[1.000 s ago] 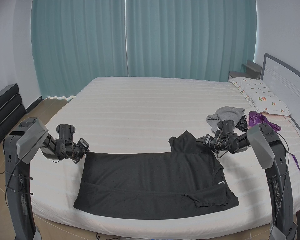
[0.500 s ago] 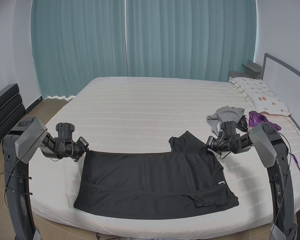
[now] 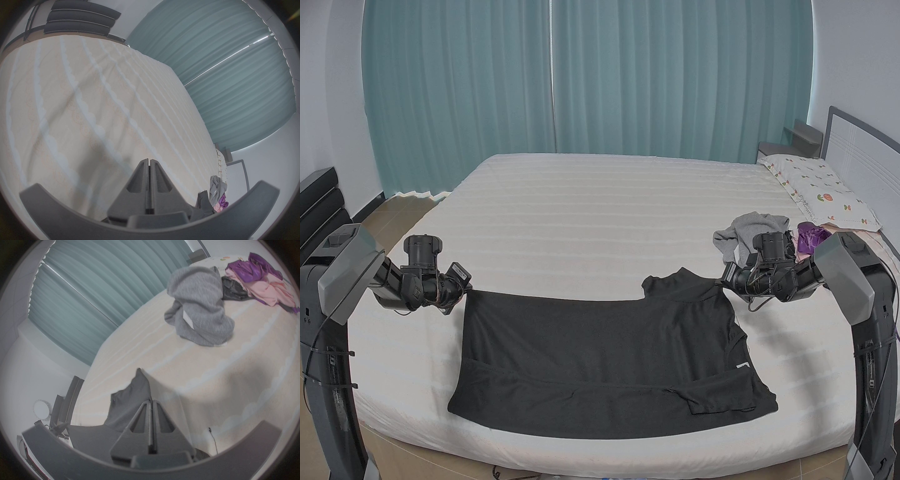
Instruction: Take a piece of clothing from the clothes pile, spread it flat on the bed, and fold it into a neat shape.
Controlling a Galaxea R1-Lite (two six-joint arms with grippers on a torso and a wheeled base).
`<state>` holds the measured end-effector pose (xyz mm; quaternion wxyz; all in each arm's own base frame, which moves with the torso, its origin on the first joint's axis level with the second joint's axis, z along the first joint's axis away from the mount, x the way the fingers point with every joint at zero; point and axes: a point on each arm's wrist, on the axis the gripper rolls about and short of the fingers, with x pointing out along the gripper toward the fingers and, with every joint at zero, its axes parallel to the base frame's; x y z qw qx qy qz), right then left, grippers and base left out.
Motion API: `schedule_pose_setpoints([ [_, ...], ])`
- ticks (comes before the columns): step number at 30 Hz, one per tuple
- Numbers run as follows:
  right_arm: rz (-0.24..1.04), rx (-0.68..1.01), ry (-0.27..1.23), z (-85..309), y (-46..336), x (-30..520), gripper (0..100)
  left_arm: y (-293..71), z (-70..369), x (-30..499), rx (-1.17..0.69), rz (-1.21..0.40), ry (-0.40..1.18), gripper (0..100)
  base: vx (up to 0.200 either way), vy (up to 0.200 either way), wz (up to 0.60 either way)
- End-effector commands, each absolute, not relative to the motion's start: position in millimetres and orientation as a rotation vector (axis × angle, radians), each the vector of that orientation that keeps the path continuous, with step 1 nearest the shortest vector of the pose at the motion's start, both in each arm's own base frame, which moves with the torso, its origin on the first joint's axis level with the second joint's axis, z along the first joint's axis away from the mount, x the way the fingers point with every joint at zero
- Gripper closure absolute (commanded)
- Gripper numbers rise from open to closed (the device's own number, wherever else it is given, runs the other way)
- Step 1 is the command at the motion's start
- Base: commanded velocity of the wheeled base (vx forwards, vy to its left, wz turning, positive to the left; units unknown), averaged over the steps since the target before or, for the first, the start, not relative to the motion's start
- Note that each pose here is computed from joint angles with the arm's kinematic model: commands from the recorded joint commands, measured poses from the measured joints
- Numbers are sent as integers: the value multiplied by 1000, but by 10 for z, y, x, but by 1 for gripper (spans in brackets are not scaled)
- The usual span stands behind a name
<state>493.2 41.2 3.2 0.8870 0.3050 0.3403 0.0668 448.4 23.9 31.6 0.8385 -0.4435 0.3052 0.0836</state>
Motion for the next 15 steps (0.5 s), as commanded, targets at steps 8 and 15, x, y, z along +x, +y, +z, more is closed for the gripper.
schedule_pose_setpoints([
  [8,153,655,619,365,344,4834,100,351,419,4463,-946,188,611,100,0,0,0],
  [15,147,653,641,349,339,4758,100,375,441,4437,-950,193,610,100,0,0,0],
])
